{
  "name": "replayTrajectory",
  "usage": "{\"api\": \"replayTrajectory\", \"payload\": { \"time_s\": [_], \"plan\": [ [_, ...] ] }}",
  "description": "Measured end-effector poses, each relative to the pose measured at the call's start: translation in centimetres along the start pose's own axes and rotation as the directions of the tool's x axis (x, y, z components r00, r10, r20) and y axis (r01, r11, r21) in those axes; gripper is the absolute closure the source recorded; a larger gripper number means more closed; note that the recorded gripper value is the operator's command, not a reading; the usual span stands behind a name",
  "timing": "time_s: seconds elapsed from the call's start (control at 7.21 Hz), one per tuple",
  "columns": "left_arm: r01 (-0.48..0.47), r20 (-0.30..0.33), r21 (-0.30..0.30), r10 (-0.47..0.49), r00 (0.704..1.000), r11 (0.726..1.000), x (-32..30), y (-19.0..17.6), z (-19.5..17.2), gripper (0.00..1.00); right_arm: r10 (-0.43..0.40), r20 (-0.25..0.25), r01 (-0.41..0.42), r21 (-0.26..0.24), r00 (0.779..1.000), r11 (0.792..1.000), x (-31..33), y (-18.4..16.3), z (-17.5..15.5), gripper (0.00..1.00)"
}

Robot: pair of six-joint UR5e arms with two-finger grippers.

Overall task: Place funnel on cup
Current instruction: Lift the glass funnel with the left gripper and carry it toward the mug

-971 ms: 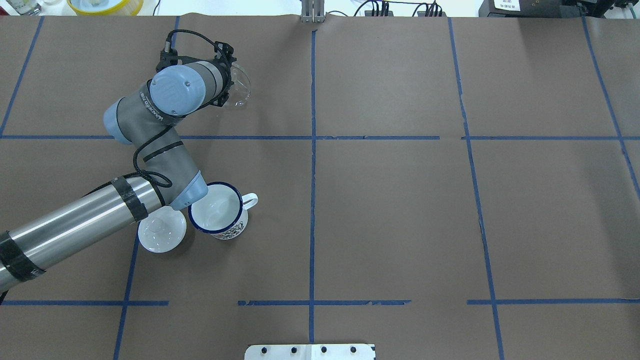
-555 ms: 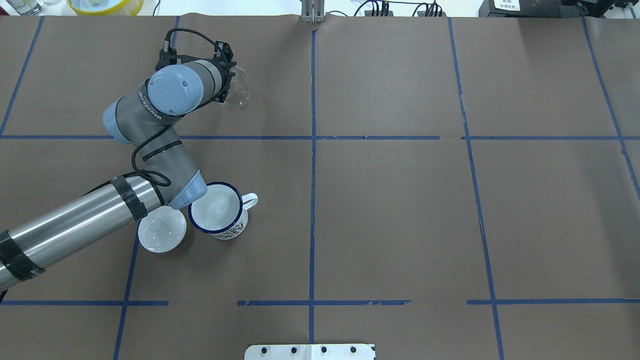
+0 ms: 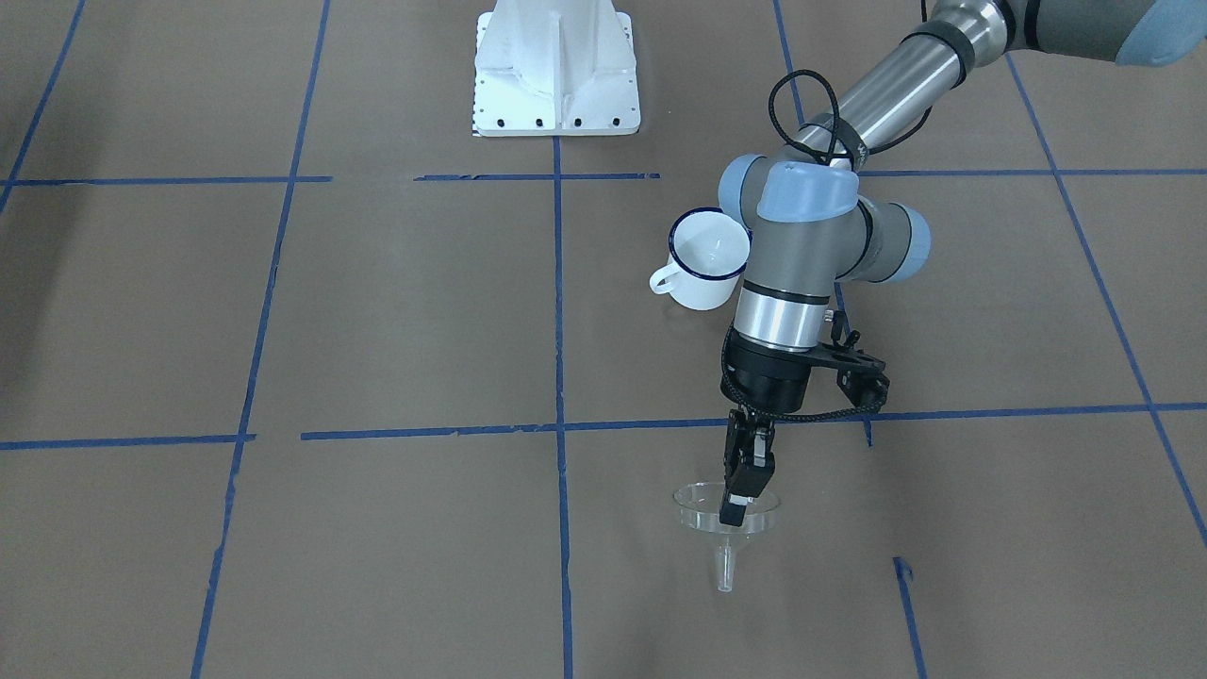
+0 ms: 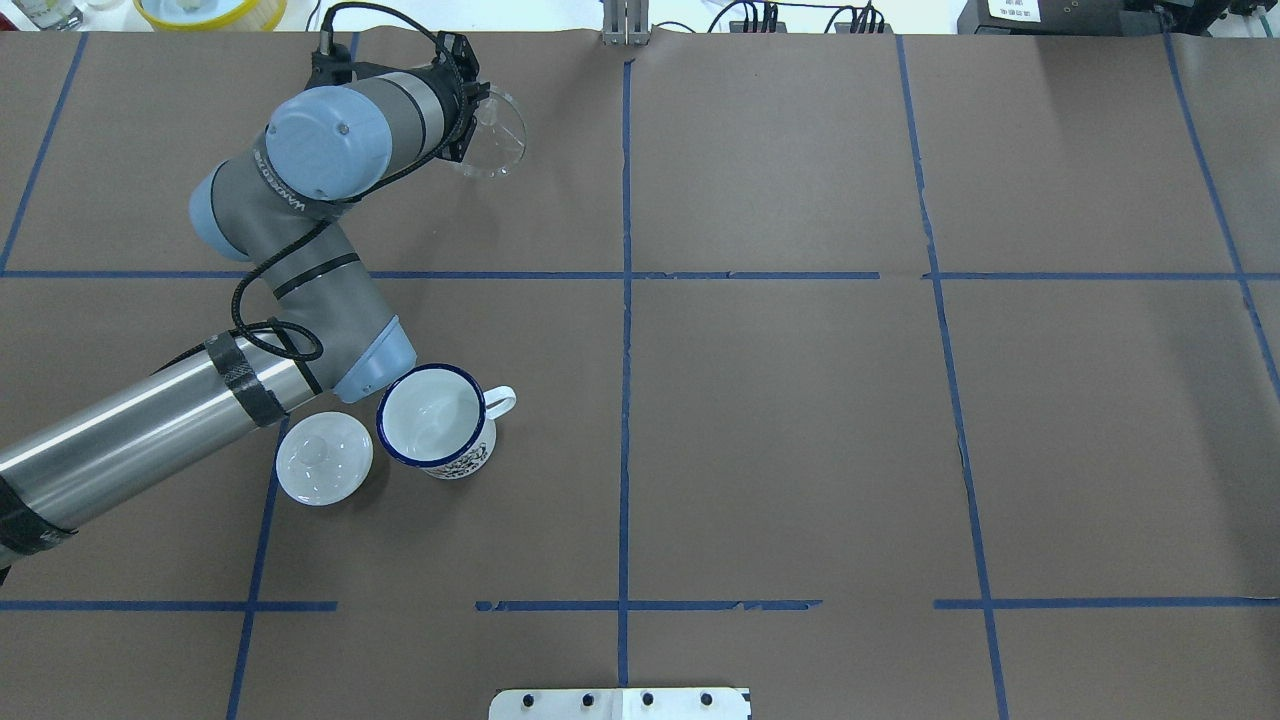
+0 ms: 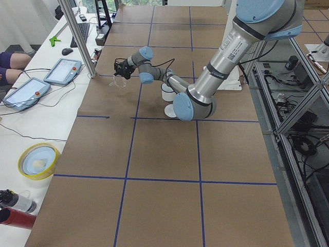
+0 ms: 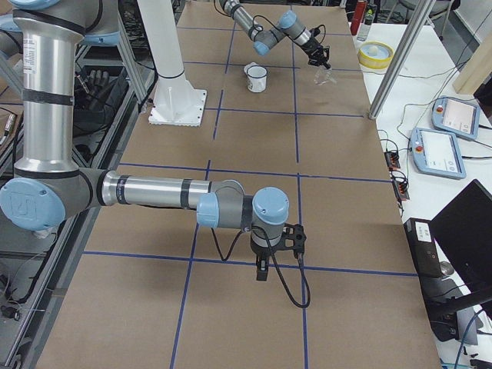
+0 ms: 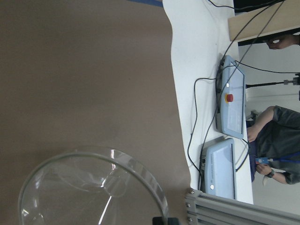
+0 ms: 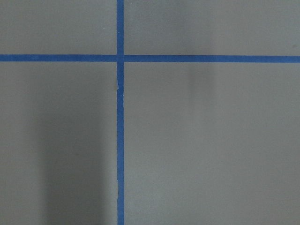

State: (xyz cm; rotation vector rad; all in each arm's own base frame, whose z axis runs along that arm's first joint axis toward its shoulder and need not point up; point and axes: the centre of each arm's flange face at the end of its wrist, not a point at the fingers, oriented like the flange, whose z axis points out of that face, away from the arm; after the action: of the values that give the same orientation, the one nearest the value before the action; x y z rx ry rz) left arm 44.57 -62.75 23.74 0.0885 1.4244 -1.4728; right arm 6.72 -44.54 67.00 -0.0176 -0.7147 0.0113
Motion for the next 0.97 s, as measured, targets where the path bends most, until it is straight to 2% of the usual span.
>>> {"api": "replayTrajectory", "payload": {
  "time_s": [0.14, 0.28, 0.55, 0.69, 0.83, 0.97],
  "plan": [
    [0.000, -0.019, -0.027, 0.000, 1.000, 1.000, 1.4, 0.4, -1.6, 1.00, 0.000, 0.000, 0.000, 0.000, 1.000, 1.000, 0.0, 0.0, 0.0, 0.00],
    [-0.027, -0.009, -0.075, 0.026, 1.000, 0.997, 2.3, 0.9, -4.4, 1.00, 0.000, 0.000, 0.000, 0.000, 1.000, 1.000, 0.0, 0.0, 0.0, 0.00],
    [-0.149, 0.090, -0.178, 0.167, 0.982, 0.973, 3.4, 2.3, -13.2, 1.00, 0.000, 0.000, 0.000, 0.000, 1.000, 1.000, 0.0, 0.0, 0.0, 0.00],
    [-0.220, 0.160, -0.212, 0.256, 0.953, 0.952, 4.1, 3.2, -17.5, 1.00, 0.000, 0.000, 0.000, 0.000, 1.000, 1.000, 0.0, 0.0, 0.0, 0.00],
    [-0.293, 0.247, -0.250, 0.354, 0.902, 0.923, 4.2, 4.0, -21.2, 1.00, 0.000, 0.000, 0.000, 0.000, 1.000, 1.000, 0.0, 0.0, 0.0, 0.00],
    [-0.366, 0.328, -0.294, 0.453, 0.829, 0.883, 3.5, 4.8, -23.6, 1.00, 0.000, 0.000, 0.000, 0.000, 1.000, 1.000, 0.0, 0.0, 0.0, 0.00]
  ]
}}
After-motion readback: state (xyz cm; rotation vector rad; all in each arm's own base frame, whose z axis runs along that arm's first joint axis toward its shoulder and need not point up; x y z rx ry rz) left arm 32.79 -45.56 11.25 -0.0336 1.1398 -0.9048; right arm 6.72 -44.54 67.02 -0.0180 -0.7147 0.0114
